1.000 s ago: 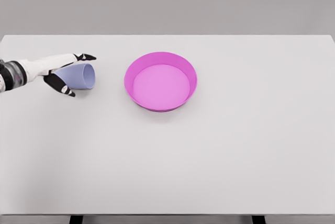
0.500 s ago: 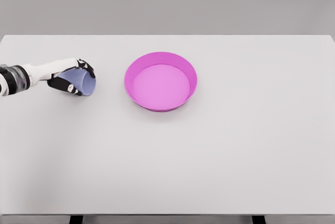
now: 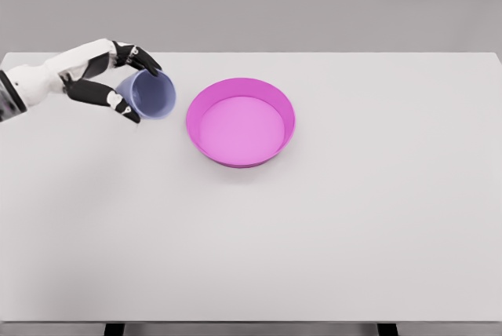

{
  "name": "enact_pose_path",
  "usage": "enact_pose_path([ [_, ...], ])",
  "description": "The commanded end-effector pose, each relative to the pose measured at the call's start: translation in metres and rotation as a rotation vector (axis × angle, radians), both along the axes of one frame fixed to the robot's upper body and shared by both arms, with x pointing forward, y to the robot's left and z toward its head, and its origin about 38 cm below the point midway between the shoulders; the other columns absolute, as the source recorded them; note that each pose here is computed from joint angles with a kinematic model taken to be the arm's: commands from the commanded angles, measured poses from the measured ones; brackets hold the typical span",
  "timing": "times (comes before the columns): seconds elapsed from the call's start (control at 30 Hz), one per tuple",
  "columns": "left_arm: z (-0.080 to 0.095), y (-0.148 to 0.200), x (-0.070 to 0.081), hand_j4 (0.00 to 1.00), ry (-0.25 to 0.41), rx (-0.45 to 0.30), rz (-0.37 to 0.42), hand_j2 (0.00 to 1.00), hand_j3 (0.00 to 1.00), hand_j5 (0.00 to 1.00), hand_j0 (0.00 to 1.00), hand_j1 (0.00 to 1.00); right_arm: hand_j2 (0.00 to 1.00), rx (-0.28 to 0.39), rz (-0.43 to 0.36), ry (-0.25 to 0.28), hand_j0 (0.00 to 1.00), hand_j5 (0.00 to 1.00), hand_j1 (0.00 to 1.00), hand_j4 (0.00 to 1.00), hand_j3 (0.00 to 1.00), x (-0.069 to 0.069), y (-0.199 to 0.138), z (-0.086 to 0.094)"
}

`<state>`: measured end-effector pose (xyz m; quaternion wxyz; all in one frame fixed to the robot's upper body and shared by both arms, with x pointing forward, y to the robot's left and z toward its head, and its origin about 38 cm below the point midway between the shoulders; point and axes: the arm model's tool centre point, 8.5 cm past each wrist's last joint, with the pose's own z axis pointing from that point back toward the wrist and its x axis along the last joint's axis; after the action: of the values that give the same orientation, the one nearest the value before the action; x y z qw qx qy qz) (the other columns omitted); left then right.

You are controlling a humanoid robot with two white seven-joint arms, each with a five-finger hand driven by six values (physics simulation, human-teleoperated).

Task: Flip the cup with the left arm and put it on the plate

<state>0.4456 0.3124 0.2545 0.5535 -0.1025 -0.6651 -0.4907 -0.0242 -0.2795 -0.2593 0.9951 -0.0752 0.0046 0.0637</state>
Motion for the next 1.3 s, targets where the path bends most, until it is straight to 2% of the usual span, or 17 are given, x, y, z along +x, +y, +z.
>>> enact_pose_path([
  [0.0,0.006,-0.003,-0.001,0.49,0.032,-0.119,-0.018,0.49,0.49,0.49,0.49,0.49,1.00,0.000,0.000,0.000,1.00,1.00,1.00,1.00,1.00,0.000,0.000,0.000],
  [0.07,0.002,-0.019,0.001,0.49,0.071,-0.204,-0.049,0.49,0.49,0.49,0.49,0.49,1.00,0.000,0.000,0.001,1.00,1.00,1.00,1.00,1.00,0.000,0.000,0.000],
  [0.13,0.000,-0.036,0.002,0.50,0.081,-0.263,-0.081,0.50,0.50,0.50,0.50,0.50,1.00,0.000,0.000,0.001,1.00,1.00,1.00,1.00,1.00,0.000,0.000,0.000],
  [0.2,-0.002,-0.056,0.002,0.50,0.128,-0.388,-0.123,0.50,0.50,0.50,0.50,0.50,1.00,0.000,0.000,0.000,1.00,1.00,1.00,1.00,1.00,0.000,0.000,0.000],
  [0.3,-0.005,-0.079,0.002,0.50,0.181,-0.524,-0.176,0.50,0.50,0.50,0.50,0.50,1.00,0.000,0.000,0.000,1.00,1.00,1.00,1.00,1.00,0.000,0.000,0.000],
  [0.37,-0.011,-0.094,0.000,0.51,0.249,-0.603,-0.209,0.51,0.51,0.51,0.51,0.51,1.00,0.000,0.000,0.001,1.00,1.00,1.00,1.00,1.00,0.000,0.000,0.000],
  [0.4,-0.016,-0.103,-0.001,0.51,0.281,-0.619,-0.222,0.51,0.51,0.51,0.51,0.51,1.00,0.000,0.000,0.001,1.00,1.00,1.00,1.00,1.00,0.000,0.000,0.000],
  [0.5,-0.030,-0.115,0.002,0.54,0.380,-0.614,-0.207,0.54,0.54,0.54,0.54,0.54,1.00,0.000,0.000,0.000,1.00,1.00,1.00,1.00,1.00,0.000,0.000,0.000],
  [0.67,-0.060,-0.120,0.019,0.54,0.434,-0.618,-0.133,0.54,0.54,0.54,0.54,0.54,1.00,0.000,0.000,0.000,1.00,1.00,1.00,1.00,1.00,0.000,0.000,0.000],
  [0.7,-0.062,-0.122,0.023,0.54,0.421,-0.593,-0.122,0.54,0.54,0.54,0.54,0.54,1.00,0.000,0.000,0.001,1.00,1.00,1.00,1.00,1.00,0.000,0.000,0.000],
  [0.73,-0.064,-0.136,0.022,0.54,0.413,-0.584,-0.139,0.54,0.54,0.54,0.54,0.54,1.00,0.000,0.000,0.000,1.00,1.00,1.00,1.00,1.00,0.000,0.000,0.000],
  [0.8,-0.070,-0.139,0.026,0.54,0.416,-0.580,-0.126,0.54,0.54,0.54,0.54,0.54,1.00,0.000,0.000,0.000,1.00,1.00,1.00,1.00,1.00,0.000,0.000,0.000],
  [0.93,-0.079,-0.147,0.036,0.53,0.381,-0.576,-0.053,0.53,0.53,0.53,0.53,0.53,1.00,0.000,0.000,0.000,1.00,1.00,1.00,1.00,1.00,0.000,0.000,0.000],
  [1.03,-0.087,-0.136,0.048,0.53,0.361,-0.568,0.021,0.53,0.53,0.53,0.53,0.53,1.00,0.000,0.000,0.000,1.00,1.00,1.00,1.00,1.00,0.000,0.000,0.000],
  [1.1,-0.096,-0.136,0.051,0.53,0.372,-0.564,0.043,0.53,0.53,0.53,0.53,0.53,1.00,0.000,0.000,0.001,1.00,1.00,1.00,1.00,1.00,0.000,0.000,0.000],
  [1.27,-0.104,-0.143,0.051,0.54,0.385,-0.546,0.041,0.54,0.54,0.54,0.54,0.54,1.00,0.000,0.000,0.000,1.00,1.00,1.00,1.00,1.00,0.000,0.000,0.000],
])
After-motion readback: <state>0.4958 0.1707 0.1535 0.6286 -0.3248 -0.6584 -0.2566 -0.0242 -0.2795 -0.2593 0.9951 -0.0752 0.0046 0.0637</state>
